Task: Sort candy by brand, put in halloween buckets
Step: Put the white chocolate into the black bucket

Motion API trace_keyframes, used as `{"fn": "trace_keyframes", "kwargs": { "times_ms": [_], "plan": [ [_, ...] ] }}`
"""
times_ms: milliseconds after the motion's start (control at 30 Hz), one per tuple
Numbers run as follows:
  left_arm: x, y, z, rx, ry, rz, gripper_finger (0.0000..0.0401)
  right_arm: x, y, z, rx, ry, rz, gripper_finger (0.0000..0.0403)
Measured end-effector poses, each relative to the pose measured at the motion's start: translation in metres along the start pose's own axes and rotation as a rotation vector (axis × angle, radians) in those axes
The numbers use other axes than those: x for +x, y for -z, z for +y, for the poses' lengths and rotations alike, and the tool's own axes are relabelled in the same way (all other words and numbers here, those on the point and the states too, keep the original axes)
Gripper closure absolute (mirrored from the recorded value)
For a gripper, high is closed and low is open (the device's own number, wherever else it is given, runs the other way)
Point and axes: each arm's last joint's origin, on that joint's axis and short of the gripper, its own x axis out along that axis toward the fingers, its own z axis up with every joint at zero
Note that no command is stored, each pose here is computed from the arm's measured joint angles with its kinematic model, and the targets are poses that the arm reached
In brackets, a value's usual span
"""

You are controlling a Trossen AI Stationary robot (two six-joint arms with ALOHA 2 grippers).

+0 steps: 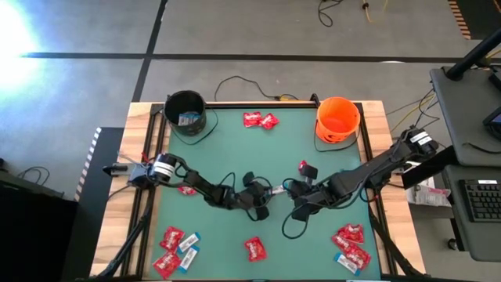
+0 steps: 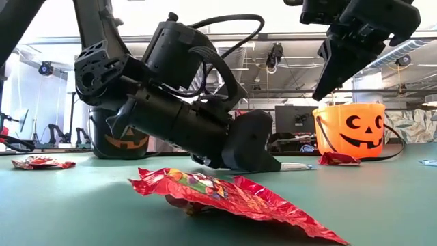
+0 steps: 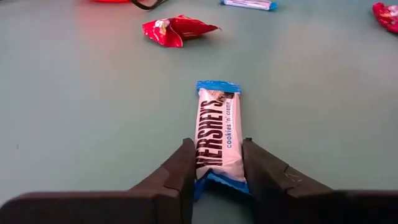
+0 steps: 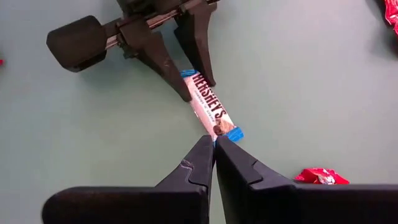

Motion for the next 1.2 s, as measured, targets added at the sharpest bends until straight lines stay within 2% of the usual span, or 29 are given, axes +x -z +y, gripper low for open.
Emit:
{"fn": "trace_keyframes", "kwargs": {
  "times_ms": [200, 300, 467, 600, 733, 833, 1033, 1200],
  "plan": [
    [-0.020, -0.009, 0.007, 0.040, 0.026, 0.025, 0.0316, 0.000, -0.001, 0.000, -0.006, 0.019, -0.014, 0.0390],
    [-0.041, -0.017, 0.019, 0.037, -0.017, 0.007, 0.0317, 0.000, -0.001, 0.000, -0.011, 0.019, -0.014, 0.0390],
    [-0.080, -0.040, 0.046, 0.004, -0.097, -0.068, 0.0315, 0.000, -0.002, 0.000, -0.069, 0.017, -0.024, 0.0390],
    [-0.114, -0.068, 0.069, 0.010, -0.136, -0.132, 0.0314, 0.002, -0.006, -0.001, -0.095, 0.011, -0.044, 0.0390],
    [-0.146, -0.093, 0.103, 0.086, -0.304, -0.101, 0.0313, 0.003, -0.007, -0.003, -0.100, 0.015, -0.045, 0.0390],
    [-0.170, -0.115, 0.134, 0.080, -0.425, -0.058, 0.0313, 0.003, -0.007, -0.004, -0.099, 0.014, -0.045, 0.0390],
    [-0.202, -0.139, 0.197, -0.047, -0.778, 0.066, 0.0312, 0.004, -0.009, -0.007, -0.081, 0.023, -0.043, 0.0390],
    [-0.214, -0.152, 0.234, -0.139, -0.979, 0.105, 0.0312, 0.004, -0.011, -0.027, 0.092, 0.077, 0.004, 0.0390]
  ]
}}
